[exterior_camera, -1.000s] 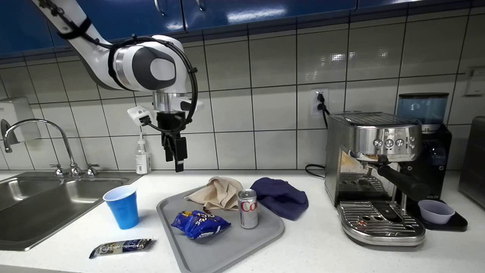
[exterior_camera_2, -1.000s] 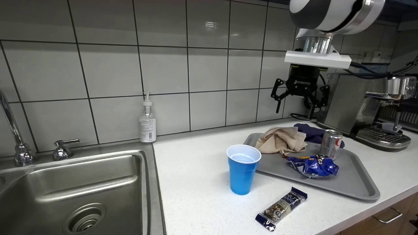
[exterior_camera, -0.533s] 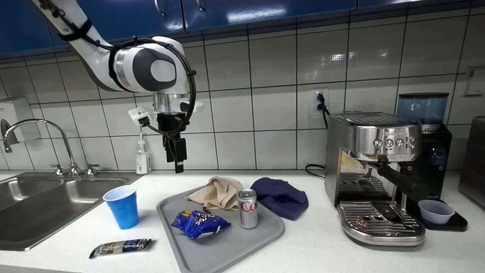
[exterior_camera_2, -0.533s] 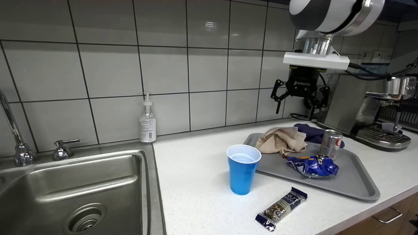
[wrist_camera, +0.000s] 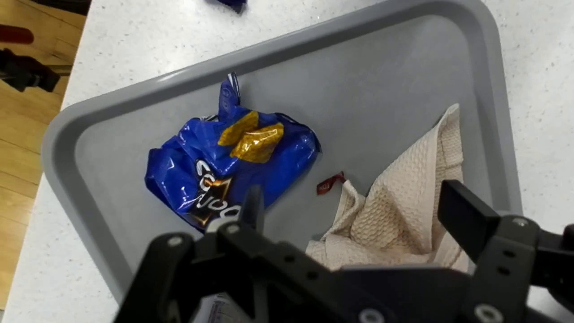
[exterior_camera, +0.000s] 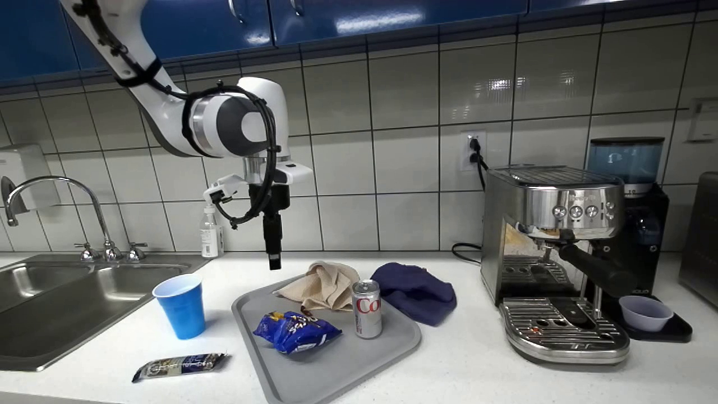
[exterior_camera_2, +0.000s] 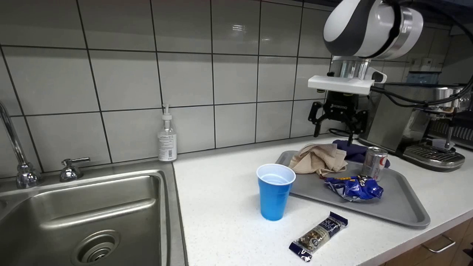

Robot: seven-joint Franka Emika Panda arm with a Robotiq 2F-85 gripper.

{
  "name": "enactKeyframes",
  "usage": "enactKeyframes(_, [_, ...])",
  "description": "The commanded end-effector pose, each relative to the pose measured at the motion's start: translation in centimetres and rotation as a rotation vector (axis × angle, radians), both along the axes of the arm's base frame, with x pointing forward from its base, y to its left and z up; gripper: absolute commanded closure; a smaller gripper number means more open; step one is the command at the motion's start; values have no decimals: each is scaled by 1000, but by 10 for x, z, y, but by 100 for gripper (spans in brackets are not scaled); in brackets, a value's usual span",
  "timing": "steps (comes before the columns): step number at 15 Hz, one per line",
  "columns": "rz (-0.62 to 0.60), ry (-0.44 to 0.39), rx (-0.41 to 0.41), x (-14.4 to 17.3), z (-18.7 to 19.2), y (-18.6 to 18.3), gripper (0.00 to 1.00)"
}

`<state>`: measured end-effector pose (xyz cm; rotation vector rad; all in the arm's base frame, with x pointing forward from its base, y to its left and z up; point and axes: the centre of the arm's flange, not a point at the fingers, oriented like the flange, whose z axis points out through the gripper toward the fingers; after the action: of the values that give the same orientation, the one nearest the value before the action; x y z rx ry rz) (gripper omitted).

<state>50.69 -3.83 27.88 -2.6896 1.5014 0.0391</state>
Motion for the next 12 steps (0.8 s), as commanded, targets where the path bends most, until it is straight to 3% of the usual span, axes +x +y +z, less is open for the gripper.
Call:
enactKeyframes(1, [-124,-2,-39,27,-14,-9,0])
enactKeyframes(12, [-290,22,-74,81,-59,-36,0])
